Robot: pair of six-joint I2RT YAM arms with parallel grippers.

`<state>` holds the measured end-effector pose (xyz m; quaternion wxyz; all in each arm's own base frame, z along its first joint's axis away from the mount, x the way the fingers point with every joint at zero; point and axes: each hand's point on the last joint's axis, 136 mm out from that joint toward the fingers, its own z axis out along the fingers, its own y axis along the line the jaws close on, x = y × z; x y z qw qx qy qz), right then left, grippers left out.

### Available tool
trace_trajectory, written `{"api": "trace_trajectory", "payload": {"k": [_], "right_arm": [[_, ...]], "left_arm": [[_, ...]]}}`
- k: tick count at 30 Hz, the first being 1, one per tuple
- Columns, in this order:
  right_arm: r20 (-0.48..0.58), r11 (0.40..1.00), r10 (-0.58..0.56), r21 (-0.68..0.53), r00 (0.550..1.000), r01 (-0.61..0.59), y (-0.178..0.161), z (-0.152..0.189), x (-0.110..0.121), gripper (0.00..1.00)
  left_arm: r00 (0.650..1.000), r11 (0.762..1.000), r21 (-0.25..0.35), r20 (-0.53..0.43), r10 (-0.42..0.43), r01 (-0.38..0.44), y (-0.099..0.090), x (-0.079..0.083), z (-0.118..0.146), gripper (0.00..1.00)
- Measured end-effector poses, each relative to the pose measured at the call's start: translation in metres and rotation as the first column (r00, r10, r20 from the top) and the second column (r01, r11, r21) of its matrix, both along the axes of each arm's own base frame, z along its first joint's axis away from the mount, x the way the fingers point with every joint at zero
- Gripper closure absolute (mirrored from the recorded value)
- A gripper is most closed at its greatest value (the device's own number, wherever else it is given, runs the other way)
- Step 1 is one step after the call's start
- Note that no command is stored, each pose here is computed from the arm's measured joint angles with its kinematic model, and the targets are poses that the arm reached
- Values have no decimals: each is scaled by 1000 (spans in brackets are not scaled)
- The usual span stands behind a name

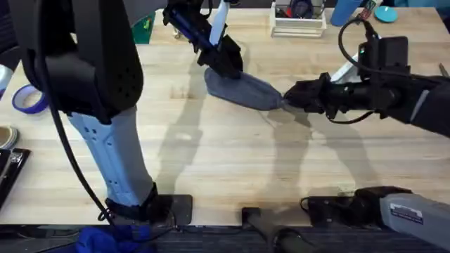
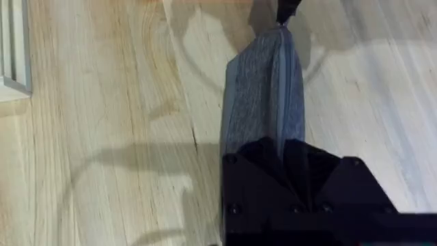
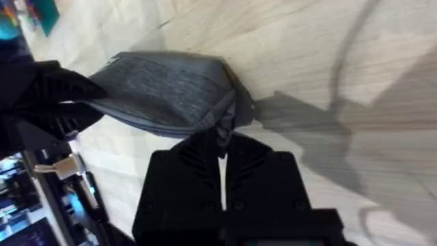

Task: Unzip the bag, pick up the pens from the table one at a time and place them inside, then zip the bag closed.

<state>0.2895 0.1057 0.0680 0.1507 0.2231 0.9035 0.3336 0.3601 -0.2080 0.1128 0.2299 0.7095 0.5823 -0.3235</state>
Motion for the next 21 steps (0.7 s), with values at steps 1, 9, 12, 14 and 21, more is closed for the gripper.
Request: {"api": "trace_trajectory", "payload": {"k": [1,9,12,14,21], "right_arm": [[2,1000,-3,-9,1000,3,0,-1,0,970],[-5,998,-51,-22,999,51,-3,-8,-3,968],[-4,997,-70,-14,998,70,-3,-13,-4,969],[3,997,-80,-9,997,80,-2,-16,-5,969],[7,995,-100,-9,995,100,-1,-20,-6,968]], "left_arm": [[1000,1000,0,0,0,0,0,0,0,959],[1000,1000,0,-1,1,-1,0,0,0,959],[1000,1000,0,-2,1,-1,0,0,0,958],[1000,1000,1,-4,1,-1,1,0,0,958],[1000,1000,1,-3,2,-1,1,0,0,959]]}}
